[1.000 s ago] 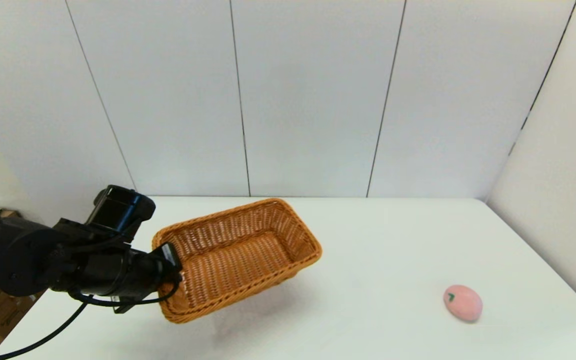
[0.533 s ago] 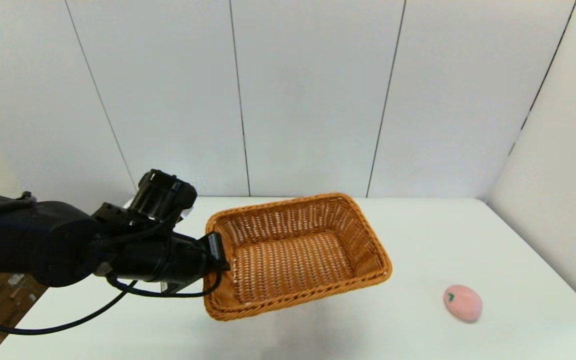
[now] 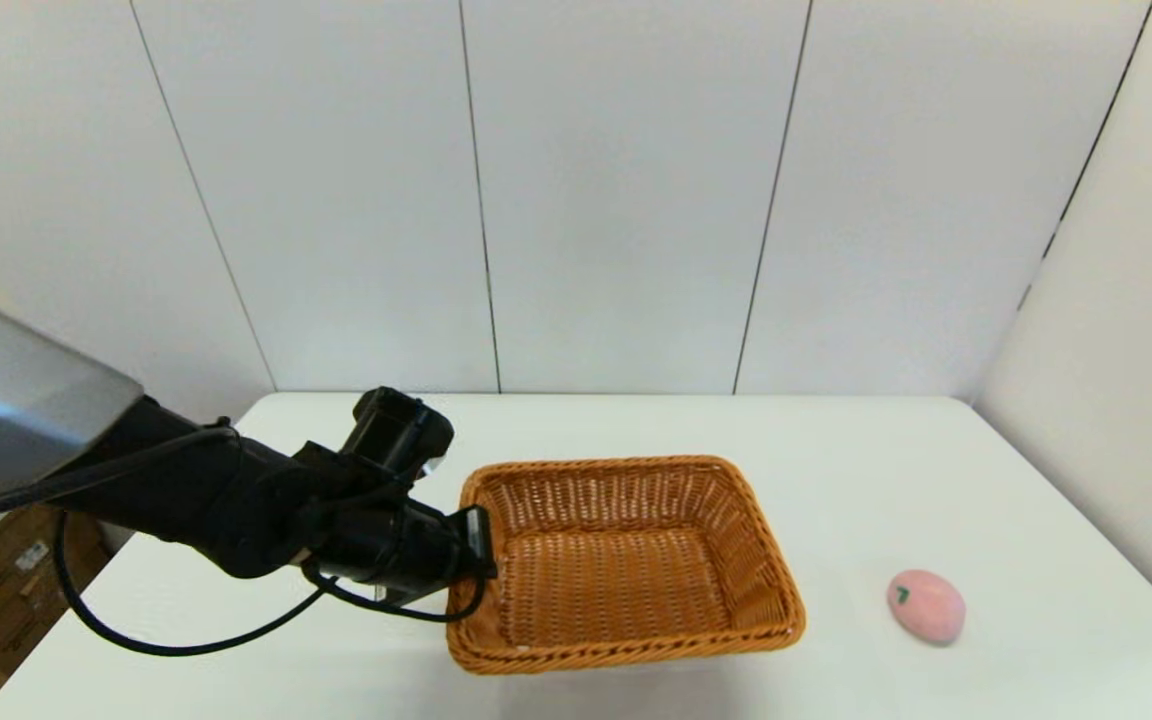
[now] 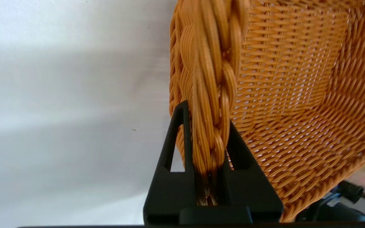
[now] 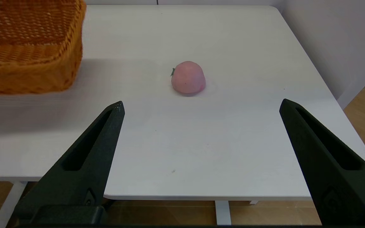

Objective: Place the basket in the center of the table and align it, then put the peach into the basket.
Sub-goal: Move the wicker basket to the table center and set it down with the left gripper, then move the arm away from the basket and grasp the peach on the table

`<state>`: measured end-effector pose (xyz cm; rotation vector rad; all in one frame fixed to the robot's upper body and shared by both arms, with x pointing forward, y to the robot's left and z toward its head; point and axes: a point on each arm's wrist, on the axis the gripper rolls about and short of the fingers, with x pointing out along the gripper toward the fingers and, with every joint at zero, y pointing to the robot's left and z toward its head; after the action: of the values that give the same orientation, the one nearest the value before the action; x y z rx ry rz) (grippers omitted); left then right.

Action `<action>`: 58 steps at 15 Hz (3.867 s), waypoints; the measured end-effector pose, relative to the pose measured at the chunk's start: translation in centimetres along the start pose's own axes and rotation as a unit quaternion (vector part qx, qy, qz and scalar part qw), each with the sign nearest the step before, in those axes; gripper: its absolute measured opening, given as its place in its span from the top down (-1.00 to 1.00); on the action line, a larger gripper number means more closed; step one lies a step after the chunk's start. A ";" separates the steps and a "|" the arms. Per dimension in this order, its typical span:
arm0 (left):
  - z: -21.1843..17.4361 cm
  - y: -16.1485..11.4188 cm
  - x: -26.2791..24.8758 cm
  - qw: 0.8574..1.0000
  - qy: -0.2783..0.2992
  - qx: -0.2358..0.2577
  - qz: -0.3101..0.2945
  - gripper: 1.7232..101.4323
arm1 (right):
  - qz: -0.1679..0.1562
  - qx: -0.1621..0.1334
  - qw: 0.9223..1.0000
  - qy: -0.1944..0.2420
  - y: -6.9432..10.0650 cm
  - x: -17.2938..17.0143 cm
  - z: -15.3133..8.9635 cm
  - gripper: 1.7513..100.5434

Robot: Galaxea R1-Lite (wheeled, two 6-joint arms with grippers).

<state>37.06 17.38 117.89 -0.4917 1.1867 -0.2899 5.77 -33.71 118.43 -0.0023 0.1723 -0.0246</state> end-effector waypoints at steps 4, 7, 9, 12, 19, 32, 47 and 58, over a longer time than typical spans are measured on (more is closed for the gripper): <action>-0.5 -0.1 1.8 1.000 0.013 0.010 0.001 0.76 | 0.000 0.000 1.000 0.000 0.0 0.0 0.0 -0.93; -1.2 -0.6 2.9 1.000 0.022 0.018 -0.002 0.76 | 0.000 0.000 1.000 0.000 0.0 0.0 0.0 -0.93; -1.4 -0.7 3.3 0.999 0.026 0.020 -0.001 0.76 | 0.000 0.000 1.000 0.000 0.0 0.0 0.0 -0.93; -1.5 -0.8 3.7 0.999 0.029 0.018 0.001 0.76 | 0.000 0.000 1.000 0.000 0.0 0.0 0.0 -0.93; -1.6 -0.6 3.8 1.000 0.029 0.003 0.008 0.76 | 0.000 0.000 1.000 0.000 0.0 0.0 0.0 -0.93; -1.6 -0.7 3.4 1.000 0.029 0.012 0.004 0.76 | 0.000 0.000 1.000 0.000 0.0 0.0 0.0 -0.93; 0.2 -0.4 -0.3 0.999 -0.025 0.033 -0.018 -0.50 | 0.000 0.000 1.000 0.000 0.0 0.0 0.0 -0.93; -5.3 -0.4 -24.5 0.936 -0.309 0.153 -0.068 -0.81 | 0.000 0.000 1.000 -0.001 0.0 0.0 0.0 -0.93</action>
<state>23.44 27.29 136.42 -0.3515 0.4823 -0.3950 5.77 -33.71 118.44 -0.0023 0.1711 -0.0246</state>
